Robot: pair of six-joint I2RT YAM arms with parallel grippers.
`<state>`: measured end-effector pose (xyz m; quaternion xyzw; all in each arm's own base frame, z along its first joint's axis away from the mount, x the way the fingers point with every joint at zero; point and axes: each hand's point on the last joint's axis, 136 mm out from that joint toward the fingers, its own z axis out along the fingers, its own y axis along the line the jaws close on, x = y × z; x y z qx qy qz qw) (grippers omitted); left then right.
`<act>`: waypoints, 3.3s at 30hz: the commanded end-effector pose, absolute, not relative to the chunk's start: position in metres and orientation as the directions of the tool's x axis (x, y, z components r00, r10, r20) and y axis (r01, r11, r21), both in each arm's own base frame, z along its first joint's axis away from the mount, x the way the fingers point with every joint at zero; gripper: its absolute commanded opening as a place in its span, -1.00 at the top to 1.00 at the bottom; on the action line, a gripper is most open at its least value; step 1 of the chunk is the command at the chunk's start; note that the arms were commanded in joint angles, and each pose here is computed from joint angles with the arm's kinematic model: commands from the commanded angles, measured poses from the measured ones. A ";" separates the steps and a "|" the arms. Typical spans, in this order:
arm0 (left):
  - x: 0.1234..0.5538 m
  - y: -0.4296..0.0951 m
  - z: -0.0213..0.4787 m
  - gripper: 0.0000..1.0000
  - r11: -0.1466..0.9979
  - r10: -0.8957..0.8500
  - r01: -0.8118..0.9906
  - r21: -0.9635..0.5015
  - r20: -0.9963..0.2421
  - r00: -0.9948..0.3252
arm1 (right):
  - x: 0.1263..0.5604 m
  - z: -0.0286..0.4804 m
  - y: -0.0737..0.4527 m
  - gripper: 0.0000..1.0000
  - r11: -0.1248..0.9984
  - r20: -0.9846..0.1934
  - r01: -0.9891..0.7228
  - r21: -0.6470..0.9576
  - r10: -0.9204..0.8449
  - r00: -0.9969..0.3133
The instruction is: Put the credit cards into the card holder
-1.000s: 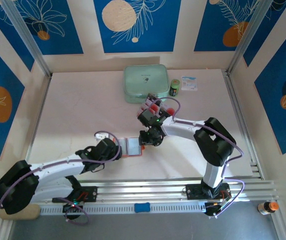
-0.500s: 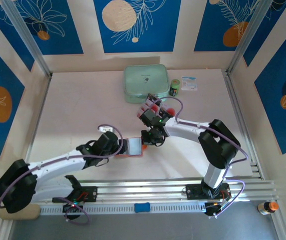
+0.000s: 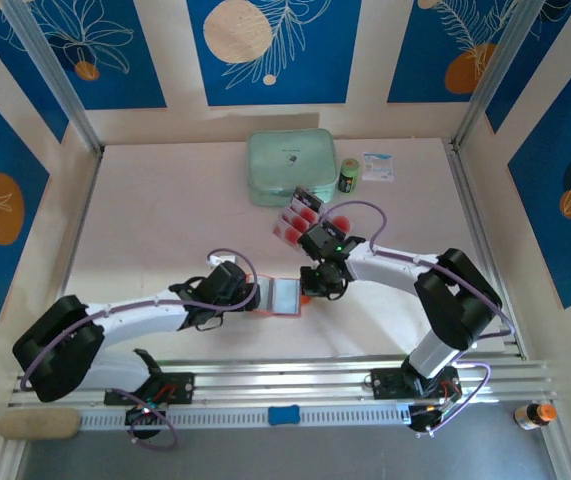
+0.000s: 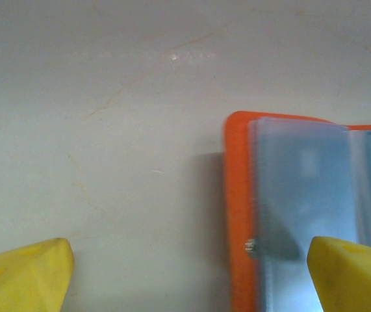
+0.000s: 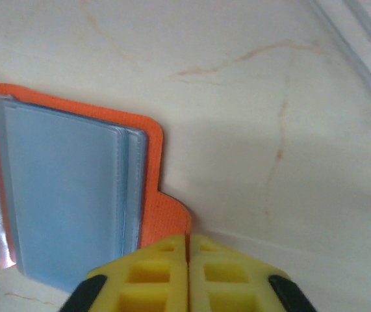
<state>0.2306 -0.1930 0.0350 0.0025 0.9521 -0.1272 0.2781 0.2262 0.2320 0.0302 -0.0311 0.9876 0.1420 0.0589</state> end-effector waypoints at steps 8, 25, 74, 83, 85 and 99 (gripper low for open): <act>0.231 -0.193 0.034 -0.87 0.967 -0.056 0.086 -0.240 -0.527 -0.848 | 0.251 0.083 0.222 0.07 0.948 -0.266 -0.119 0.294 -0.038 -0.963; 0.232 -0.193 0.034 -0.88 0.967 -0.057 0.084 -0.239 -0.530 -0.846 | 0.338 0.171 0.184 -0.99 0.980 -0.544 -0.129 0.150 -0.027 -0.838; 0.232 -0.193 0.033 -0.88 0.964 -0.074 0.076 -0.255 -0.532 -0.843 | 0.379 0.138 0.177 0.35 0.956 -0.414 -0.290 -0.036 -0.279 -0.867; 0.232 -0.193 0.034 -0.88 0.963 -0.077 0.076 -0.258 -0.534 -0.842 | 0.381 0.123 0.176 0.44 0.951 -0.383 -0.299 -0.076 -0.305 -0.872; 0.232 -0.193 0.033 -0.88 0.963 -0.076 0.075 -0.258 -0.532 -0.843 | 0.381 0.121 0.176 0.45 0.950 -0.378 -0.302 -0.081 -0.310 -0.873; 0.232 -0.193 0.033 -0.88 0.963 -0.080 0.073 -0.260 -0.534 -0.842 | 0.371 0.107 0.177 0.64 0.939 -0.342 -0.334 -0.087 -0.343 -0.875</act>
